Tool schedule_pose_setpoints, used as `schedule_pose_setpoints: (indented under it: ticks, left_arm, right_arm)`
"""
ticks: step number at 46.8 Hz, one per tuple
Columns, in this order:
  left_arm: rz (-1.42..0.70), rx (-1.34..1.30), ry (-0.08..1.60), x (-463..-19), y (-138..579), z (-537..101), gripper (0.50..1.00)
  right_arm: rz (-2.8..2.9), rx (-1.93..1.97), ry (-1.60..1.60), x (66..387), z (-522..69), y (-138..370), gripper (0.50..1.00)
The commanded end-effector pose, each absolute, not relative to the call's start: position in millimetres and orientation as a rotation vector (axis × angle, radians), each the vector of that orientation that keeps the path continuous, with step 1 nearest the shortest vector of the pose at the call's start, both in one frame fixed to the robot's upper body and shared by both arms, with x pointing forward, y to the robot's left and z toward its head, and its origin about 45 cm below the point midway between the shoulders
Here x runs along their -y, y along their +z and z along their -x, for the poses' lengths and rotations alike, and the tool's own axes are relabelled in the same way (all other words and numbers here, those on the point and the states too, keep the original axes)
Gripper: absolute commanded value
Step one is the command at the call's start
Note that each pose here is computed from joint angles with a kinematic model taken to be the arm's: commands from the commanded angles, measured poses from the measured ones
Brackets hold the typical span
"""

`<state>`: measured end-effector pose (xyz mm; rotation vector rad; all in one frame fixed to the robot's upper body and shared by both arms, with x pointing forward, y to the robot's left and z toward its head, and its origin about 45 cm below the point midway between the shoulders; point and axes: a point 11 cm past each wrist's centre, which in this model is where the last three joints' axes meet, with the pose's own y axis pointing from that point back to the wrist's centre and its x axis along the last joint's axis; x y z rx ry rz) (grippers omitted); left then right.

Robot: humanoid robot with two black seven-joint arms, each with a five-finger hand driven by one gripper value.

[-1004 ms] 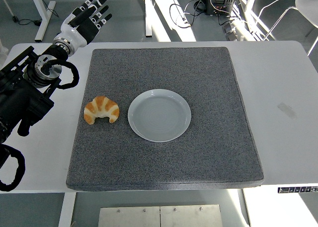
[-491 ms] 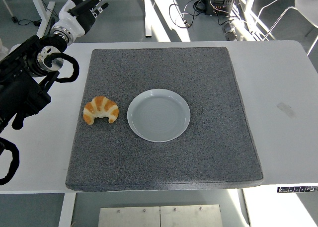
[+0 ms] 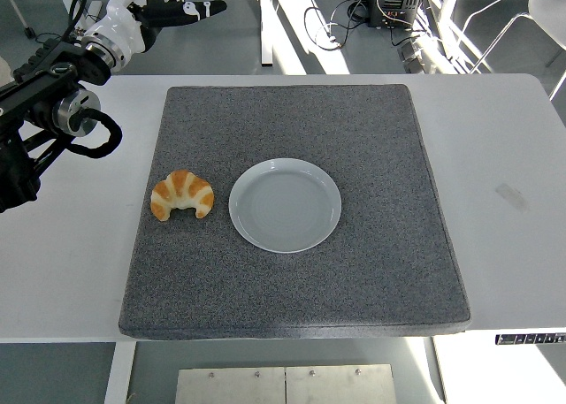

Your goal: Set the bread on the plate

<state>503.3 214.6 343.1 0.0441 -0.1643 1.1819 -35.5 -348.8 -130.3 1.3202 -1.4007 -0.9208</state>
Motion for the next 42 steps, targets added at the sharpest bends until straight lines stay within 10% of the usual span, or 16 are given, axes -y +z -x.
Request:
schedule_pose_setpoints:
  ticks: [1, 42]
  left_arm:
    - [-0.141, 0.223, 1.144, -219.6, 336.1, -498.6, 0.986]
    - [-0.790, 0.786, 0.650, -270.3, 303.2, -437.1, 0.983]
  right_arm:
    - [-1.319, 1.401, -0.920, 349.1, 35.6, -130.3, 1.000]
    - [-1.320, 1.400, -0.922, 348.6, 35.6, -130.3, 1.000]
